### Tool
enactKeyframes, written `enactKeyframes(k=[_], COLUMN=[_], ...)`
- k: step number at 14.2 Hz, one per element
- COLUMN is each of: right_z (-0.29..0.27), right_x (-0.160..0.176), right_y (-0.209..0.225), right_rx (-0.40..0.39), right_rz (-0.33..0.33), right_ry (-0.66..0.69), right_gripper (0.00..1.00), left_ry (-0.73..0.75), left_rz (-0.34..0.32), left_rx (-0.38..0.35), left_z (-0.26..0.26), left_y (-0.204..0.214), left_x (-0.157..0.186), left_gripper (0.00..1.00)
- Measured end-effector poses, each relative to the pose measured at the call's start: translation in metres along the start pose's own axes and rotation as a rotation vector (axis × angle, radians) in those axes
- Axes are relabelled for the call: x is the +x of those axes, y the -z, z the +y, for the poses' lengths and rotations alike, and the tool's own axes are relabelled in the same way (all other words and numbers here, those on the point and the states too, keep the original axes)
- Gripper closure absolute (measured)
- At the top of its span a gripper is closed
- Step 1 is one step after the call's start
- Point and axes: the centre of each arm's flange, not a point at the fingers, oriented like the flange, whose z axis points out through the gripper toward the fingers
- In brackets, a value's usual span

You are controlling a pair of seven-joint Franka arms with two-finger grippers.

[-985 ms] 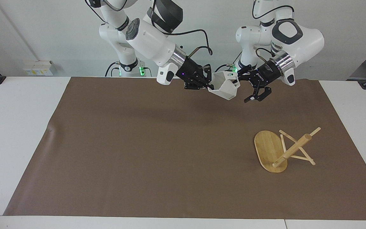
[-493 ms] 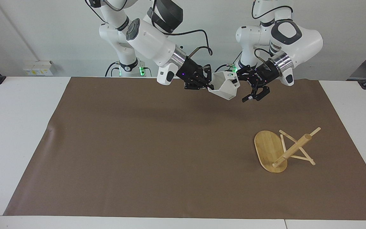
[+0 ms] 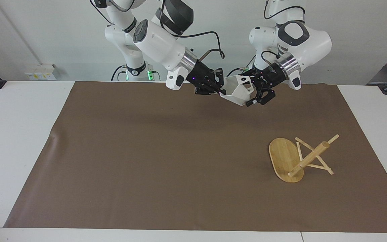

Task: Hang cup on rack
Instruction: 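Close the left gripper on the cup held by the right gripper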

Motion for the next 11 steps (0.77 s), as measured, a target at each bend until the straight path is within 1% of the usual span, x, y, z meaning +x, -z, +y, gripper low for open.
enactKeyframes(k=[2, 3, 4, 5, 6, 7, 11], right_z=[0.0000, 0.0000, 0.0000, 0.0000, -0.0002, -0.0003, -0.0007], right_x=[0.0000, 0.0000, 0.0000, 0.0000, -0.0001, -0.0001, 0.0001], right_y=[0.0000, 0.0000, 0.0000, 0.0000, 0.0003, 0.0006, 0.0011], right_rx=[0.000, 0.000, 0.000, 0.000, -0.001, -0.001, 0.000], right_rz=[0.000, 0.000, 0.000, 0.000, -0.001, -0.001, 0.000], right_ry=[0.000, 0.000, 0.000, 0.000, 0.001, 0.004, 0.005], right_gripper=[0.96, 0.96, 0.96, 0.96, 0.96, 0.96, 0.96], left_ry=[0.005, 0.006, 0.006, 0.005, 0.003, -0.004, -0.006], left_rz=[0.005, 0.007, 0.007, 0.007, 0.006, 0.005, 0.004], left_rx=[0.007, 0.009, 0.009, 0.009, 0.009, 0.009, 0.008], left_z=[0.0008, 0.0011, 0.0011, 0.0013, 0.0018, 0.0021, 0.0023], left_y=[-0.0048, -0.0059, -0.0061, -0.0060, -0.0054, -0.0052, -0.0050], left_x=[0.0039, 0.0050, 0.0052, 0.0047, 0.0046, 0.0045, 0.0039], left_gripper=[0.00, 0.04, 0.05, 0.14, 0.29, 0.32, 0.32])
